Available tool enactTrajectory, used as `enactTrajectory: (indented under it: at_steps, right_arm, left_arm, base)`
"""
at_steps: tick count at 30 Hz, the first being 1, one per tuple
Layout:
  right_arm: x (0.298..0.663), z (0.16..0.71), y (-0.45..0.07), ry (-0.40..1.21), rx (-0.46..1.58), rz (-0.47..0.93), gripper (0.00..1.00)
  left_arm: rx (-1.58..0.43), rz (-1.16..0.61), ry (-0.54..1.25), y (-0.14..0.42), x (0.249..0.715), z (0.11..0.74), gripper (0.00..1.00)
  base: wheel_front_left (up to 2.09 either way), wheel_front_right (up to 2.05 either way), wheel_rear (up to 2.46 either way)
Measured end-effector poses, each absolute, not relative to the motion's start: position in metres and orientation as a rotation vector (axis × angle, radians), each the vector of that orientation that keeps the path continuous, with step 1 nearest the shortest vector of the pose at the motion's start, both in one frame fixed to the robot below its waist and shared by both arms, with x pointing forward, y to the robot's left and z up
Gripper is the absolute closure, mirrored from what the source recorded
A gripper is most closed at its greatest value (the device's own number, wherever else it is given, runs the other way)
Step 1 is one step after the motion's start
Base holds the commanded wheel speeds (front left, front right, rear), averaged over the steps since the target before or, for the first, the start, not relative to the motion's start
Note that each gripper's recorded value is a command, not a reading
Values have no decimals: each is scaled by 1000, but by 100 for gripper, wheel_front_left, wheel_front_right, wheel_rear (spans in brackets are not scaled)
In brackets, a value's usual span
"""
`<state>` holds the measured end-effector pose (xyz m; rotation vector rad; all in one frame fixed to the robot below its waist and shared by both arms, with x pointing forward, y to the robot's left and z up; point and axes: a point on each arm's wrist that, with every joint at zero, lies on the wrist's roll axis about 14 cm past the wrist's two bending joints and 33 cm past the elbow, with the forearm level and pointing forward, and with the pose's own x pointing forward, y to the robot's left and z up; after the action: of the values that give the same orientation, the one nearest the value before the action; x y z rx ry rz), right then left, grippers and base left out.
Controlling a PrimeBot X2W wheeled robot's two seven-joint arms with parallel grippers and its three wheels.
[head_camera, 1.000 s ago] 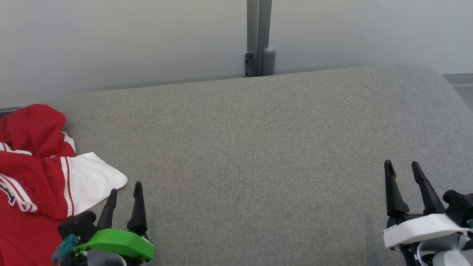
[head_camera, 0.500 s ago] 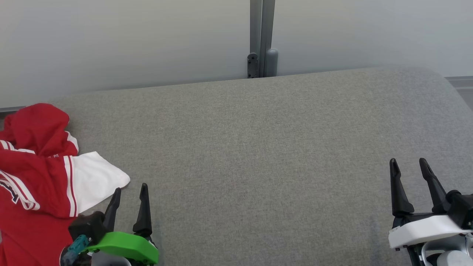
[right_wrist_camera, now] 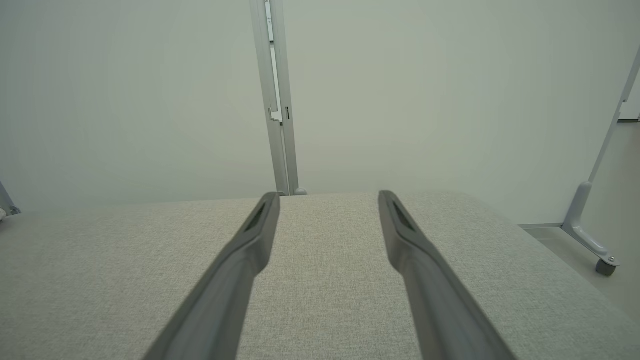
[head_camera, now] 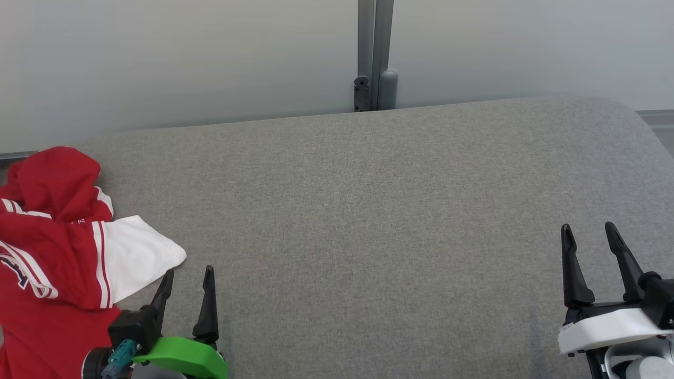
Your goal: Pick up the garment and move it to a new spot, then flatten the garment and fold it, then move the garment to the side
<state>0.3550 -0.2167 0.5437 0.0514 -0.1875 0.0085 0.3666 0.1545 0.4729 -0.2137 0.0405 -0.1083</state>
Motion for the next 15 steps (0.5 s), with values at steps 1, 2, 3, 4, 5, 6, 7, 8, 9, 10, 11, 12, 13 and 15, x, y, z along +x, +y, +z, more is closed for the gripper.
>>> enactTrajectory:
  at_steps: [1,2,3,4,5,6,7,8,9,10,11,12,13,15]
  right_arm:
    - [355,544,-217,-189,52,8,0]
    - [355,544,-216,-190,52,9,0]
    - [355,544,-216,-190,52,10,0]
    - [355,543,-215,-189,53,12,0]
    - [355,543,-214,-189,53,15,0]
    - [355,543,-213,-190,49,18,0]
    - [355,543,-211,-192,47,22,0]
    - [355,542,-210,-191,44,26,0]
    - [355,542,-209,-191,41,28,0]
    - [355,542,-209,-192,39,30,0]
    - [355,542,-208,-191,37,33,0]
    - [355,542,-207,-190,37,35,0]
    - [355,541,-206,-189,38,37,0]
    - [355,541,-205,-188,40,40,0]
  left_arm:
    - [-209,-109,39,155,367,473,0]
    - [-204,-109,39,155,366,473,0]
    - [-198,-110,38,155,366,473,0]
    - [-191,-109,38,155,366,473,0]
    - [-183,-109,36,156,366,473,0]
    - [-177,-109,32,156,366,474,0]
    - [-172,-109,32,157,366,474,0]
    - [-166,-110,31,156,366,474,0]
    - [-160,-111,31,157,366,474,0]
    - [-155,-111,29,157,366,474,0]
    - [-153,-111,28,157,366,474,0]
    - [-153,-110,28,157,366,474,0]
    - [-153,-108,27,158,366,474,0]
    - [-153,-105,27,159,366,474,0]
  base:
    - [0,0,0]
    - [0,0,0]
    - [0,0,0]
    - [0,0,0]
    - [0,0,0]
    - [0,0,0]
    - [0,0,0]
    - [0,0,0]
    - [0,0,0]
    - [0,0,0]
    - [0,0,0]
    - [0,0,0]
    - [0,0,0]
    - [0,0,0]
